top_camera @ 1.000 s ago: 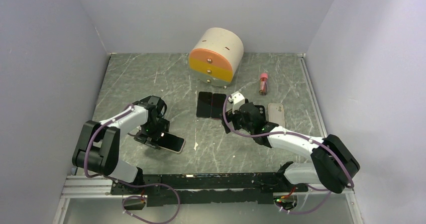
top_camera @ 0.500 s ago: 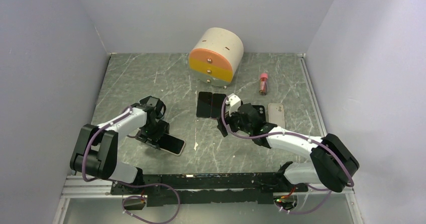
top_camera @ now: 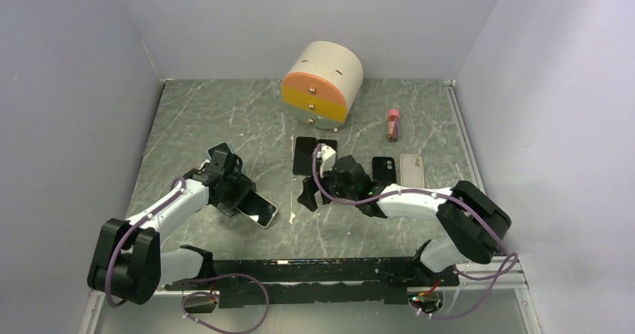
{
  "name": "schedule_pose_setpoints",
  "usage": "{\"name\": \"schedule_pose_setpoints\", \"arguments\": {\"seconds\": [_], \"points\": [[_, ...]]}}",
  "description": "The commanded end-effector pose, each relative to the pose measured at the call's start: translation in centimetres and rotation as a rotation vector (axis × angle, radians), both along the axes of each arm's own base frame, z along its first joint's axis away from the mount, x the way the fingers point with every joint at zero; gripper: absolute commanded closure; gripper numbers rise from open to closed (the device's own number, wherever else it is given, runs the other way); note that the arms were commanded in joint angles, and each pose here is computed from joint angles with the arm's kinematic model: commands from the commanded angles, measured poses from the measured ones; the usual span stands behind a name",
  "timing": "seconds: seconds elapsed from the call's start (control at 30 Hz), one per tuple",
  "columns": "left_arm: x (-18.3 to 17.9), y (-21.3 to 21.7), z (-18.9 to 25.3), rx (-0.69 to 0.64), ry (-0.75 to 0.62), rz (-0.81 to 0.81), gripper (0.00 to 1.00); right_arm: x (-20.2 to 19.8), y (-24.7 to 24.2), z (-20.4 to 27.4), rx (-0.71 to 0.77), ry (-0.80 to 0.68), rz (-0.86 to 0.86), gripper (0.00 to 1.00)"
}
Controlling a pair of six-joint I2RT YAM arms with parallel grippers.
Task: Take the phone out of the phone case
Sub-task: Pick up the phone at the center of the board.
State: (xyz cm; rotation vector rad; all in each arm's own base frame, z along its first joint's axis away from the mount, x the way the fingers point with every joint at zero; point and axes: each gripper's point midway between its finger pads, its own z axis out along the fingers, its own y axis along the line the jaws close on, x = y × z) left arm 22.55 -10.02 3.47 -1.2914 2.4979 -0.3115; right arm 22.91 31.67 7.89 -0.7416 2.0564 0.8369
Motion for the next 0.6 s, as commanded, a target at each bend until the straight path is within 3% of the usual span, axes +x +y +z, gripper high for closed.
{"name": "schedule_pose_setpoints", "arguments": {"seconds": [0.0,0.23,0.57], "points": [[3.5,-2.5,2.6,-0.088,-0.219,-0.124,0.93,-0.1,4.7,3.4,0.161,0.008,0.033,0.09],[5.0,-5.8,4.8,-0.192,-0.373,-0.268,0.97,-0.5,7.8,2.6,0.222,0.059,0.031,0.13],[4.6,-9.1,7.7,-0.3,-0.557,-0.415,0.96,0.5,9.6,1.1,0.187,0.036,-0.038,0.21]]}}
